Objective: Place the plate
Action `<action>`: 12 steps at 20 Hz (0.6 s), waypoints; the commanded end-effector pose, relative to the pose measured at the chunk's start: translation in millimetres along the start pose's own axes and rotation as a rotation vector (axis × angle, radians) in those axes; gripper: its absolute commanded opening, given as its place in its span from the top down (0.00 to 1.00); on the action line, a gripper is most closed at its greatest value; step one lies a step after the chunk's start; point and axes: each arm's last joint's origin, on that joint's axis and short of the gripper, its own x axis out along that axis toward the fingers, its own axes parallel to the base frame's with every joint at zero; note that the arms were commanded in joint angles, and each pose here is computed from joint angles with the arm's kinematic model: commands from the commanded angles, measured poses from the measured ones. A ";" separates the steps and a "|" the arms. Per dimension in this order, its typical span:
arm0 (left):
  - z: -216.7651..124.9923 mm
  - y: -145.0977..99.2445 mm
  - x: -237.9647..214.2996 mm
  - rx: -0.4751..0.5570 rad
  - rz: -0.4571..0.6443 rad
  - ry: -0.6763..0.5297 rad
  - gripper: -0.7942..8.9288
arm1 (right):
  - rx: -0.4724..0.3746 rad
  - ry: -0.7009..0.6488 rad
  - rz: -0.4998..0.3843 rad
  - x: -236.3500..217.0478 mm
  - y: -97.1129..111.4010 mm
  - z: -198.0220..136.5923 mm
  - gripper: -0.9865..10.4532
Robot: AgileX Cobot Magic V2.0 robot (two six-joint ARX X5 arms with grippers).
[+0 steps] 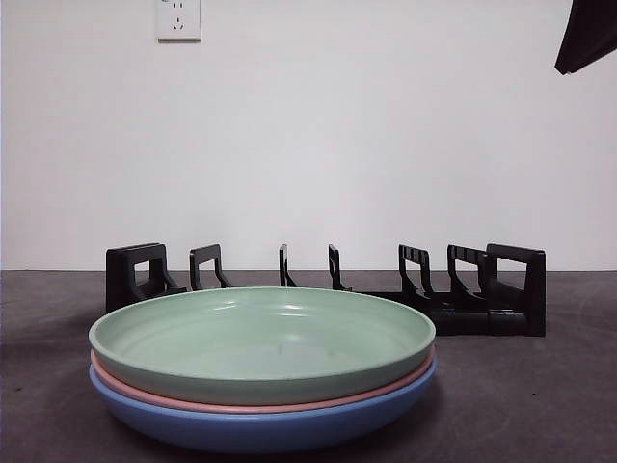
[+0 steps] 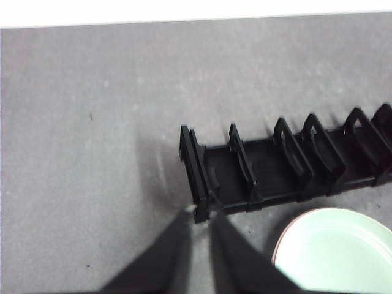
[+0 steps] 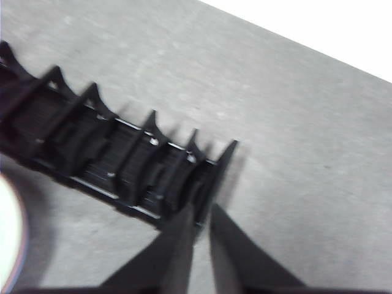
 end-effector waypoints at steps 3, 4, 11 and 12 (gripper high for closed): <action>1.5 -0.1 -4.4 0.002 -0.003 0.001 0.91 | 0.017 -0.024 -0.001 -2.0 0.1 4.4 0.90; 1.8 -0.1 -4.4 0.002 -0.003 -0.002 0.91 | 0.017 -0.034 -0.006 -2.0 -0.1 5.4 0.90; -19.1 11.1 -4.4 0.051 0.060 -0.236 0.91 | 0.017 -0.046 -0.007 -2.1 -0.3 6.5 0.90; -40.2 18.4 1.9 0.041 0.094 -0.360 0.91 | 0.017 -0.046 -0.007 -2.1 -0.3 6.5 0.90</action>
